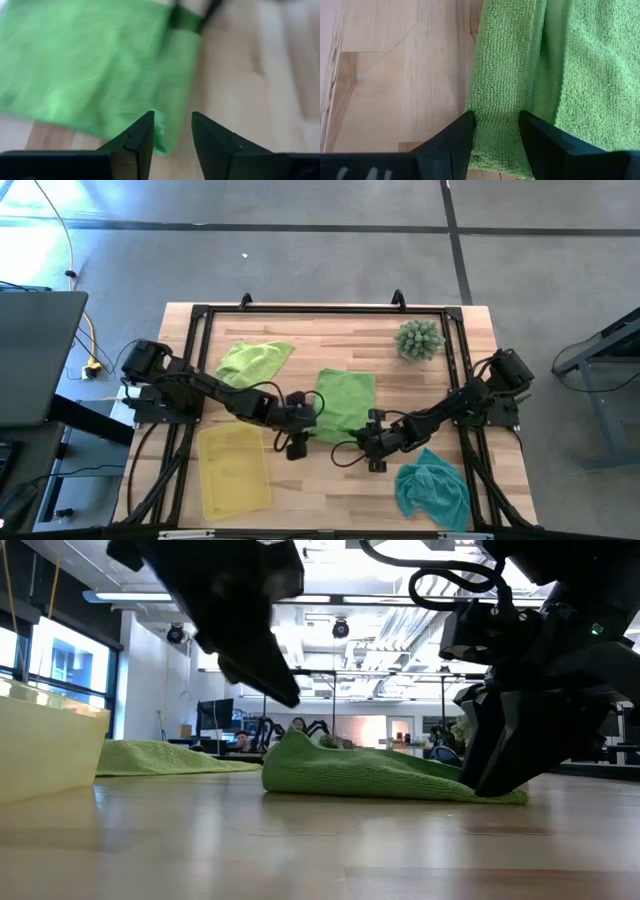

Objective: Roll microfiber towels into tight, uniform cylinder then place into a basket
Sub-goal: Roll the green microfiber towel

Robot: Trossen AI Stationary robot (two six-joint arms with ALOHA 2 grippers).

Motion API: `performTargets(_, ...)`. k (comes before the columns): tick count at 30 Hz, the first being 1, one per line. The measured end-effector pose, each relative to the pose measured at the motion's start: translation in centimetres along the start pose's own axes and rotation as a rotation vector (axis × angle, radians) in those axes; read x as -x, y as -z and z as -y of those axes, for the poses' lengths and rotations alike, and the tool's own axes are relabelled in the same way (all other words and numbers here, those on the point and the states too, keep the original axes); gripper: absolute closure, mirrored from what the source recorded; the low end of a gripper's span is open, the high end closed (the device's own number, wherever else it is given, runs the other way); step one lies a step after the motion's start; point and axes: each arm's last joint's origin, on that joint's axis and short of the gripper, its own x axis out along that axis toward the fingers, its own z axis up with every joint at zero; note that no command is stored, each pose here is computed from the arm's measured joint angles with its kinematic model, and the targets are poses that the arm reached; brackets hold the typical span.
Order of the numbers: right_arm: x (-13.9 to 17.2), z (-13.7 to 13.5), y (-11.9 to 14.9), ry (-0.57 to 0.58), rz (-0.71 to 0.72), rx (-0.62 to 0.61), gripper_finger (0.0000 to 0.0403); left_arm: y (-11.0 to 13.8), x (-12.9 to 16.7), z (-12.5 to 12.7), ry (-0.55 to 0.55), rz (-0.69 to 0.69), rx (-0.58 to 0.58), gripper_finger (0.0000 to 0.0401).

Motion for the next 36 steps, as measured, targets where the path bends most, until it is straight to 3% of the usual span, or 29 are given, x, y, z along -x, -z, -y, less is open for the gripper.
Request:
performTargets(4, 0.0, 0.0, 0.0, -0.002, 0.000, 0.000, 0.0246, 0.3, -0.8, 1.3, 0.065, 0.024, -0.192, 0.0273)
performTargets(7, 0.0, 0.0, 0.0, -0.003, 0.000, 0.000, 0.0246, 0.5, -2.0, 1.8, 0.070, 0.053, -0.266, 0.0269)
performTargets(17, -0.1, 0.0, 0.0, -0.005, 0.001, -0.048, 0.0247, 1.8, -4.8, 1.0, 0.004, 0.001, -0.291, 0.0239)
performTargets(24, -0.1, 0.0, 0.0, -0.006, 0.002, -0.050, 0.0247, 2.5, -4.9, 0.1, -0.081, -0.084, -0.331, 0.0231)
performTargets(36, -0.1, 0.0, 0.0, -0.007, 0.003, -0.050, 0.0247, 2.6, -5.0, -1.1, -0.108, -0.125, -0.287, 0.0241)
